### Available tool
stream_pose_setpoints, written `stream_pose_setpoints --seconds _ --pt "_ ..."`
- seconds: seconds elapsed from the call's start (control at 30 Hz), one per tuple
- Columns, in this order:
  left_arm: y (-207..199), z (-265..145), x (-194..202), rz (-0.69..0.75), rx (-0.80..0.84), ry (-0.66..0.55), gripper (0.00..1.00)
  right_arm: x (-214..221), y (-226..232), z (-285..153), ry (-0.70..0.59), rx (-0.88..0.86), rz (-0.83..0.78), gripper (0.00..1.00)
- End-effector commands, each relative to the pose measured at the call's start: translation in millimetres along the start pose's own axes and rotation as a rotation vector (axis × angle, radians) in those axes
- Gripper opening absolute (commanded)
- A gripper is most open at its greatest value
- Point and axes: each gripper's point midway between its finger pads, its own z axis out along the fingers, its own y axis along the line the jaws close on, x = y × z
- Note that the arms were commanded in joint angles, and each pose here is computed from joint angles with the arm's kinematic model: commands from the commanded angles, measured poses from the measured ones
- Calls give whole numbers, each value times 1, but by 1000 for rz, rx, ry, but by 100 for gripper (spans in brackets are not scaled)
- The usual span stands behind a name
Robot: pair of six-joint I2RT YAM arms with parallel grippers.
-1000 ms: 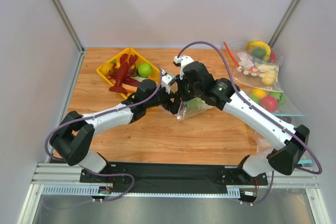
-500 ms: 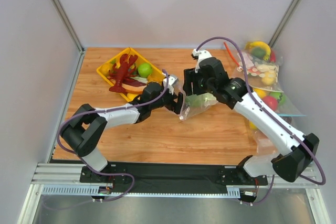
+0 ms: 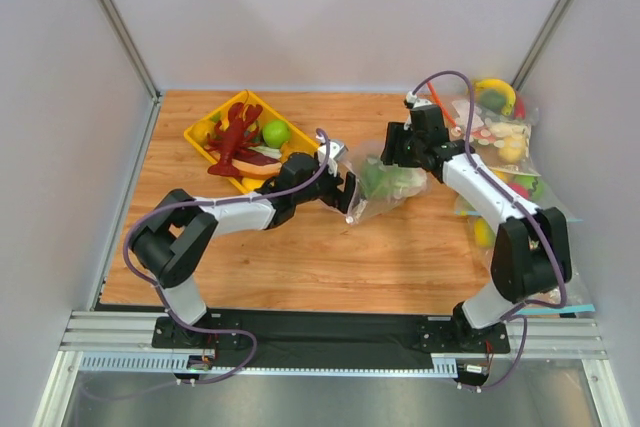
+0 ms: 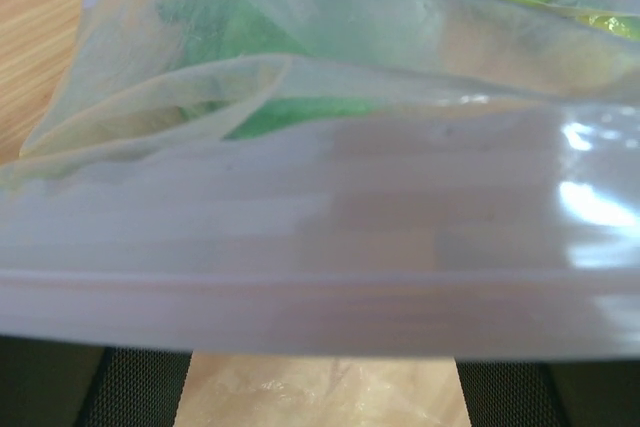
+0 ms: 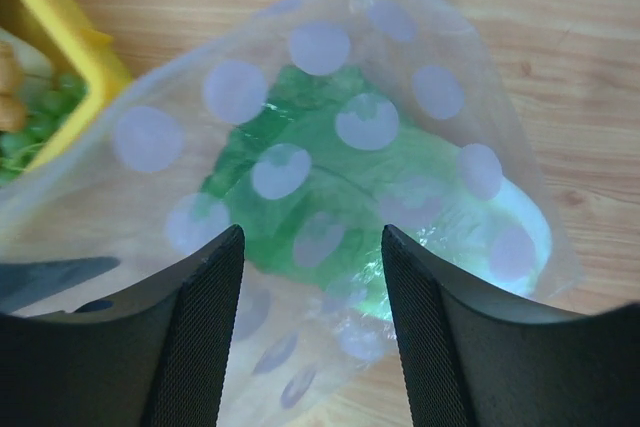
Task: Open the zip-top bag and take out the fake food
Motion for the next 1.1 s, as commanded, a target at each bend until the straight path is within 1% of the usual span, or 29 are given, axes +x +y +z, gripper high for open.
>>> stream_pose_setpoints --seconds 0.0,0.13,0.17,0.3,0.53,0.73,0.8,0.87,0.9,0.93,1.0,1.03,1.07 --pt "-12 11 -31 40 56 -90 96 -9 -11 27 -39 -21 44 59" --pt "-12 18 -34 54 65 -94 96 11 -26 51 18 15 38 58" --pt "-11 21 -29 57 65 -82 96 17 -27 56 39 15 38 58" --pt "-5 28 -26 69 51 -69 96 43 -24 73 131 -23 49 55" --pt "5 42 -14 80 37 -38 96 67 -11 76 203 -112 92 54" --pt "17 53 -2 74 5 -14 92 77 -5 70 227 -148 104 54" --pt "18 55 1 67 11 -13 89 78 -5 69 228 -151 107 54" --pt "18 57 1 55 20 -18 80 81 -4 69 239 -155 109 54" --pt "17 58 1 49 29 -19 74 83 -4 69 244 -158 113 54" --pt "15 60 -1 47 36 -24 64 84 -4 69 246 -160 115 54" --pt "15 63 5 35 45 -8 54 85 -3 68 249 -164 116 54" --pt "16 64 6 30 45 -2 40 87 -3 68 252 -164 114 54" --pt "16 64 7 27 48 2 32 86 -3 67 250 -163 113 54"
